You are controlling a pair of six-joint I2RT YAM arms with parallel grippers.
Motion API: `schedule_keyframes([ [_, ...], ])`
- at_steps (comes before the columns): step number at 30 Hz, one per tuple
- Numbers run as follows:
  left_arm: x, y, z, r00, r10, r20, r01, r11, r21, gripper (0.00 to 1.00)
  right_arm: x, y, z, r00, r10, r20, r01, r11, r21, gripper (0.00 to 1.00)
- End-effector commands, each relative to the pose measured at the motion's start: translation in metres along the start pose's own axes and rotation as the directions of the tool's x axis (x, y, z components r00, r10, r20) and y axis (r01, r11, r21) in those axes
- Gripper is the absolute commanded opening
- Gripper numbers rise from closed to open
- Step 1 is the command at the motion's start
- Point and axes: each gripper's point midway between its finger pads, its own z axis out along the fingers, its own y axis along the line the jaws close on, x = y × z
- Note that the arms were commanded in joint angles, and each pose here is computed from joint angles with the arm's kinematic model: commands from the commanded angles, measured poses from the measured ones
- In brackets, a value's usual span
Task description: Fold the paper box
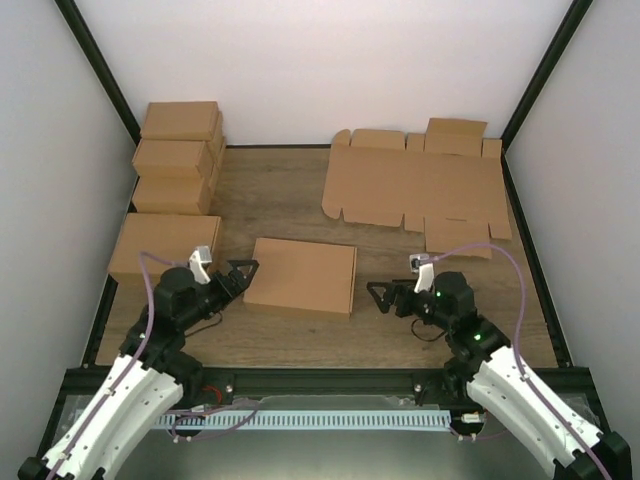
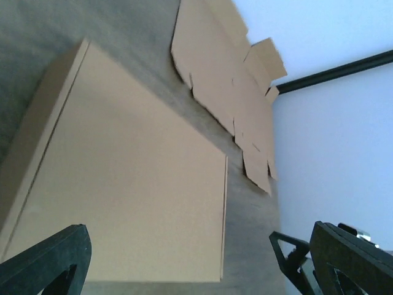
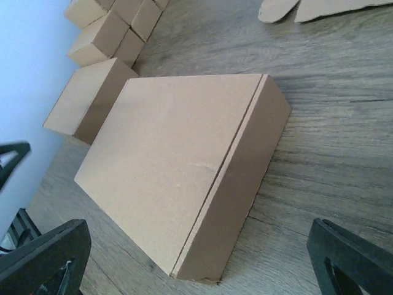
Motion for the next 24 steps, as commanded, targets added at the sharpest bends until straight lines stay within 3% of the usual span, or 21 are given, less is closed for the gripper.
schedule_keyframes([
  [1, 0.035, 0.013, 0.013, 0.953, -0.268, -0.145, 0.272, 0.962, 0.008, 1.00, -0.019, 0.004, -0.005, 0.992, 0.115, 0.048, -0.117, 0.993, 0.028, 1.00],
  [5, 0.038, 0.038, 0.025, 0.980, -0.129, -0.154, 0.112, 0.987, -0.112, 1.00, -0.008, 0.008, 0.011, 0.988, 0.140, -0.071, -0.139, 0.990, 0.021, 0.99],
  [10, 0.036, 0.061, 0.035, 0.976, 0.000, -0.218, -0.059, 0.963, -0.264, 1.00, 0.006, 0.006, 0.035, 0.945, 0.212, -0.248, -0.200, 0.977, 0.072, 0.99],
  [17, 0.042, 0.081, 0.042, 0.980, -0.045, -0.193, -0.016, 0.954, -0.301, 1.00, 0.021, 0.010, 0.055, 0.892, 0.353, -0.281, -0.368, 0.930, 0.001, 0.97],
  [24, 0.011, 0.083, 0.032, 0.989, 0.086, -0.116, -0.124, 0.919, -0.375, 0.97, 0.033, -0.001, 0.066, 0.865, 0.397, -0.307, -0.404, 0.914, 0.045, 0.88],
])
